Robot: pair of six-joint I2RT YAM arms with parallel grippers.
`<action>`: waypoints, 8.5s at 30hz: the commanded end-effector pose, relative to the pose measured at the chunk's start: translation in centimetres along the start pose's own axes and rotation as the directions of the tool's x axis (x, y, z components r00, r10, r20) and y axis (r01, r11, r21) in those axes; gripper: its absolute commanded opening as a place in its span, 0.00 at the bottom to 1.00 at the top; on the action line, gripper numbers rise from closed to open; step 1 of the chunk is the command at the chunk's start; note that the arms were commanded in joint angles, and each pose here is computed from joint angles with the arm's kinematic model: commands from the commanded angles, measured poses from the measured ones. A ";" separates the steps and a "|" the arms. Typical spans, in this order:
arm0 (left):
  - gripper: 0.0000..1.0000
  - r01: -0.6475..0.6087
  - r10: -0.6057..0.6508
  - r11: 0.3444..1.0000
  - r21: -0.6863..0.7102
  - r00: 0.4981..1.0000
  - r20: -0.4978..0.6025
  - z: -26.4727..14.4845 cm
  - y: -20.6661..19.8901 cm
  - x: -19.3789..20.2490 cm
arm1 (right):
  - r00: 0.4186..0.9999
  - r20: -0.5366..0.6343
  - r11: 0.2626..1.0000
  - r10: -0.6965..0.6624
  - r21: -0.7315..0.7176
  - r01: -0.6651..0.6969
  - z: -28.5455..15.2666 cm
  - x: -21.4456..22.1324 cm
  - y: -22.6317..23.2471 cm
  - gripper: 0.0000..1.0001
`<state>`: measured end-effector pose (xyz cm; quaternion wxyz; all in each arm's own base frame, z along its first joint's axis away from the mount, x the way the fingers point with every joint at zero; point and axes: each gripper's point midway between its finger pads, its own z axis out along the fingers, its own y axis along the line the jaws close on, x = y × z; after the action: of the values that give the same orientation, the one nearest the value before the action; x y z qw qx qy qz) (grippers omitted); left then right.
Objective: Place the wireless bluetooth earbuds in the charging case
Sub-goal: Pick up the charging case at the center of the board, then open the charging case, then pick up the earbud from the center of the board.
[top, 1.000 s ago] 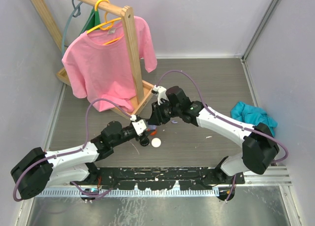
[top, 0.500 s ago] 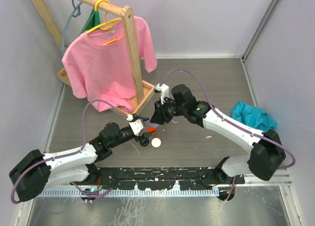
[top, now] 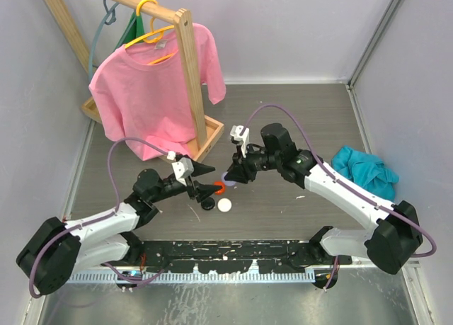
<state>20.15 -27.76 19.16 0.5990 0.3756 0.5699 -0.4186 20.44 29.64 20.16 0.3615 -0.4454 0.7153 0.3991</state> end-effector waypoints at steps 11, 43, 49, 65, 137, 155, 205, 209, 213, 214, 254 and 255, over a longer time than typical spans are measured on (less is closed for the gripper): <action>0.56 0.073 -0.093 0.960 0.269 0.994 0.062 0.7 -3.9 -2.9 | 0.968 0.115 0.943 -0.225 -0.226 0.246 -0.3 -2.4 3.4 0.17; 0.35 0.155 -0.163 0.935 0.320 0.987 -0.003 1.6 -4.2 -2.0 | 0.942 0.164 0.923 -0.292 -0.211 0.323 -0.6 -3.9 3.7 0.17; 0.41 0.162 -0.169 0.935 0.316 0.986 -0.005 1.7 -4.1 -1.9 | 0.936 0.173 0.923 -0.308 -0.187 0.338 -1.0 -4.2 3.6 0.17; 0.34 0.153 -0.165 0.929 0.337 0.986 0.009 1.5 -4.5 -2.3 | 0.942 0.166 0.919 -0.290 -0.225 0.323 -0.7 -3.8 4.0 0.17; 0.00 -0.055 0.057 0.998 -0.030 0.997 0.055 0.0 0.9 -0.7 | 0.953 -0.143 0.769 0.266 0.628 -0.120 -0.7 6.2 -13.9 0.65; 0.00 -0.050 0.050 0.999 -0.002 0.998 0.038 0.2 0.5 -0.4 | 0.870 -0.313 0.817 0.381 0.555 -0.157 2.3 11.6 -15.2 0.46; 0.00 -0.036 0.035 0.999 0.024 0.998 0.046 0.2 0.0 -1.0 | 0.813 -0.367 0.781 0.452 0.603 -0.162 1.4 12.0 -14.7 0.47; 0.00 -0.036 0.035 0.999 0.026 0.998 0.043 0.2 -0.1 -0.9 | 0.794 -0.388 0.775 0.468 0.611 -0.158 1.7 12.8 -15.1 0.44; 0.00 -0.037 0.036 0.999 0.026 0.998 0.042 0.2 -0.1 -1.0 | 0.779 -0.406 0.770 0.478 0.620 -0.150 1.9 13.5 -15.5 0.39; 0.00 -0.038 0.037 0.999 0.026 0.998 0.042 0.2 -0.1 -0.9 | 0.775 -0.413 0.770 0.480 0.621 -0.146 2.0 13.7 -15.5 0.37; 0.00 -0.045 0.055 0.995 -0.085 0.992 0.115 -0.8 1.3 -2.0 | 0.984 0.055 0.871 0.168 0.459 -0.175 -0.6 -1.7 -7.6 0.15; 0.00 -0.045 0.056 0.995 -0.090 0.992 0.117 -0.8 1.3 -2.1 | 0.985 0.090 0.878 0.150 0.446 -0.175 -0.9 -2.4 -6.9 0.15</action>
<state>20.81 -26.70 18.11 0.6135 0.3543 0.5799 -0.4022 27.93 25.71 15.63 0.3564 -0.2912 0.8647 0.2012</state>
